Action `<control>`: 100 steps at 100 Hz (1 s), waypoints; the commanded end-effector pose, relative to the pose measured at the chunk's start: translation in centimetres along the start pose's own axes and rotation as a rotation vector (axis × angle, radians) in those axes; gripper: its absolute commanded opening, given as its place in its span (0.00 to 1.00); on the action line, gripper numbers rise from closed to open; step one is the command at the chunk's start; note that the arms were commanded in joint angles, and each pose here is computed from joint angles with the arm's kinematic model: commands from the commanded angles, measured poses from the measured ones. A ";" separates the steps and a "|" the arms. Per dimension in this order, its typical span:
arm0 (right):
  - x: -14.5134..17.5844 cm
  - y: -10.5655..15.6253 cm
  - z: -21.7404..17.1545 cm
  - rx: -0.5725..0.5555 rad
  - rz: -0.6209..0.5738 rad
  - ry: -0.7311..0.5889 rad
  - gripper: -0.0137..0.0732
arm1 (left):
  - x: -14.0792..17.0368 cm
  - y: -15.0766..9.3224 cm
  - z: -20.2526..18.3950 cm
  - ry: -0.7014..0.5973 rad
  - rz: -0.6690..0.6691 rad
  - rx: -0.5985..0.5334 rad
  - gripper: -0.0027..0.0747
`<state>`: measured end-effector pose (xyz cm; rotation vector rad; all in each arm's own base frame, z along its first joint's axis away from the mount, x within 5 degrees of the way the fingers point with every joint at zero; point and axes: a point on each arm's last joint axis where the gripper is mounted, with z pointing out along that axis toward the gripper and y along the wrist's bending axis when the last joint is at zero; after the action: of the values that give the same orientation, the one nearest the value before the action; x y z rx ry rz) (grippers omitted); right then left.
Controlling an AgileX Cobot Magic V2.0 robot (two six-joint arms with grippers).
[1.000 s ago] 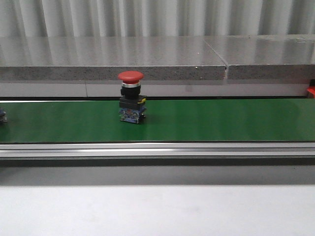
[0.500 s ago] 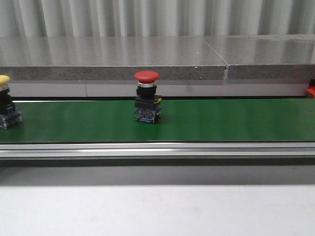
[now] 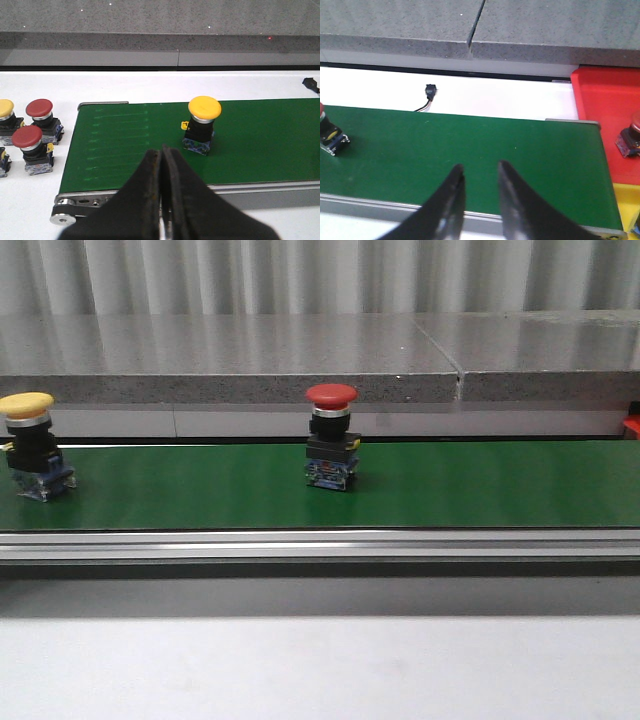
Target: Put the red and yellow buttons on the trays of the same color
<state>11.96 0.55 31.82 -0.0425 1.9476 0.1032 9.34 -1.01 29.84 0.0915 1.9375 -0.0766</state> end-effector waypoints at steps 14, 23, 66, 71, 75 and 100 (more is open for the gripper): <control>-1.4 0.1 -0.5 -0.010 0.058 -0.097 0.91 | -1.6 -0.2 -0.4 -0.110 -0.003 0.016 0.01; -1.7 0.1 -0.2 -0.008 0.059 -0.095 0.87 | -1.6 -0.2 -0.4 -0.110 -0.003 0.016 0.01; -4.0 2.2 7.9 -0.177 -0.118 0.150 0.86 | -1.6 -0.2 -0.4 -0.110 -0.003 0.016 0.01; -3.9 3.0 9.5 -0.211 -0.150 0.191 0.86 | -1.6 -0.2 -0.4 -0.110 -0.003 0.016 0.01; -4.0 3.5 10.4 -0.228 -0.163 0.209 0.86 | -1.6 -0.2 -0.4 -0.110 -0.003 0.016 0.01; -3.6 6.6 16.5 -0.314 -0.205 0.328 0.86 | -1.6 -0.2 -0.4 -0.110 -0.003 0.016 0.01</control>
<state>26.46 7.66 28.09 -0.4983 2.3019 0.2744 9.36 -1.02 29.89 0.0915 1.9321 -0.0772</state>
